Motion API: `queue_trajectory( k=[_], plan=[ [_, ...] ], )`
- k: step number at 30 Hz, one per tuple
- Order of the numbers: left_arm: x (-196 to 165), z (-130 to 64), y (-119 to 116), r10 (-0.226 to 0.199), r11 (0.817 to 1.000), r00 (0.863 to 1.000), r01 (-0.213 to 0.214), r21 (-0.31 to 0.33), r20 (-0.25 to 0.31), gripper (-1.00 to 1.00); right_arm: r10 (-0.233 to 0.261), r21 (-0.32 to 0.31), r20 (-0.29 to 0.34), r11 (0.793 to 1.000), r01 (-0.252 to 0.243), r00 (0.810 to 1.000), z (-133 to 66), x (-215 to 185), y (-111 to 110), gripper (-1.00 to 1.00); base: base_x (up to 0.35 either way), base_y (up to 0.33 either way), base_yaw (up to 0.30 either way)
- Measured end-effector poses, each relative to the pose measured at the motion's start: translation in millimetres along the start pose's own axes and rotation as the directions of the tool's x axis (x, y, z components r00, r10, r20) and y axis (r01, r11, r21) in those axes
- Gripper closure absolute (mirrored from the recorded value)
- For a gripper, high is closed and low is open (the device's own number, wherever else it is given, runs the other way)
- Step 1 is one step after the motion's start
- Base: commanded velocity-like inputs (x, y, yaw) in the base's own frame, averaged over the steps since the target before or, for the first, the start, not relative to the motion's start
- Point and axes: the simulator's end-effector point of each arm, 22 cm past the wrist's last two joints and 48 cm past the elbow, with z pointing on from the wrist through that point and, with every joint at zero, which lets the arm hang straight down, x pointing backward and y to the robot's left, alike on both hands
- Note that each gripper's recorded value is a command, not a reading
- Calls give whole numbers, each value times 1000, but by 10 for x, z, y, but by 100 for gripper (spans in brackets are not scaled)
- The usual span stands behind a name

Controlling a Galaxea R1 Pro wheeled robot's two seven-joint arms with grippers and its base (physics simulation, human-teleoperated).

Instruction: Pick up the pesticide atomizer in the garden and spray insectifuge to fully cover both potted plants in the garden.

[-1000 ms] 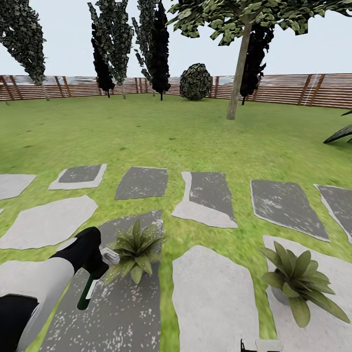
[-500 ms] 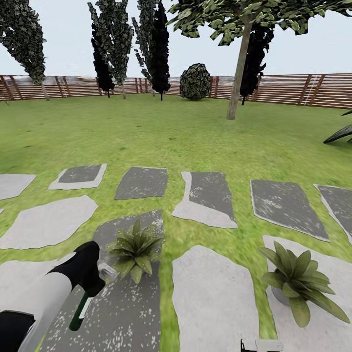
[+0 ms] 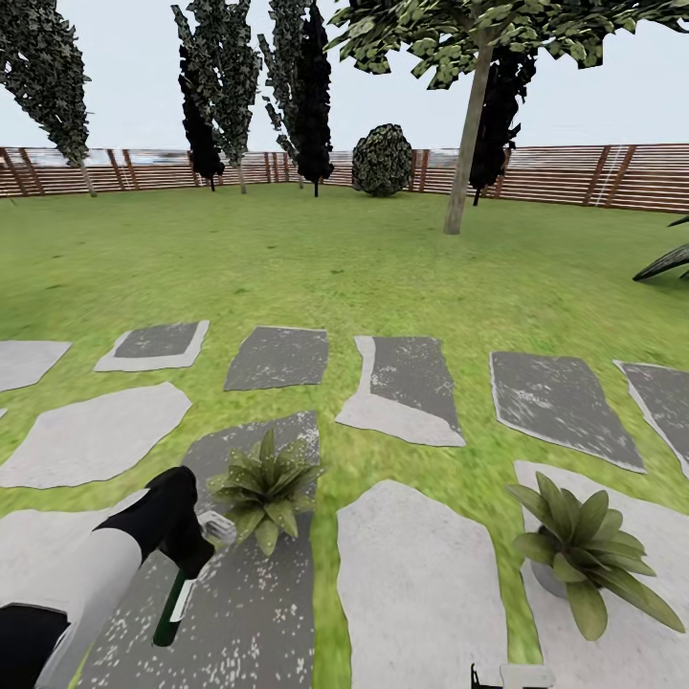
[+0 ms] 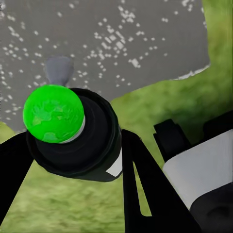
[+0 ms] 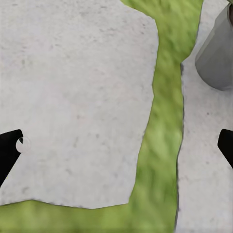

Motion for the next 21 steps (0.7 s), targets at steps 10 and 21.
queue_trajectory(
  k=[10,21],
  plan=[
    [66,47,25,-7,1000,1000,7,-10,-13,100,0,0,0,1000,0,1000,-1,-1,0,-100,40,0,0],
    [-16,39,-64,8,1000,1000,-8,-6,-5,100,0,0,0,1000,0,1000,0,0,0,-100,37,0,0]
  ],
)
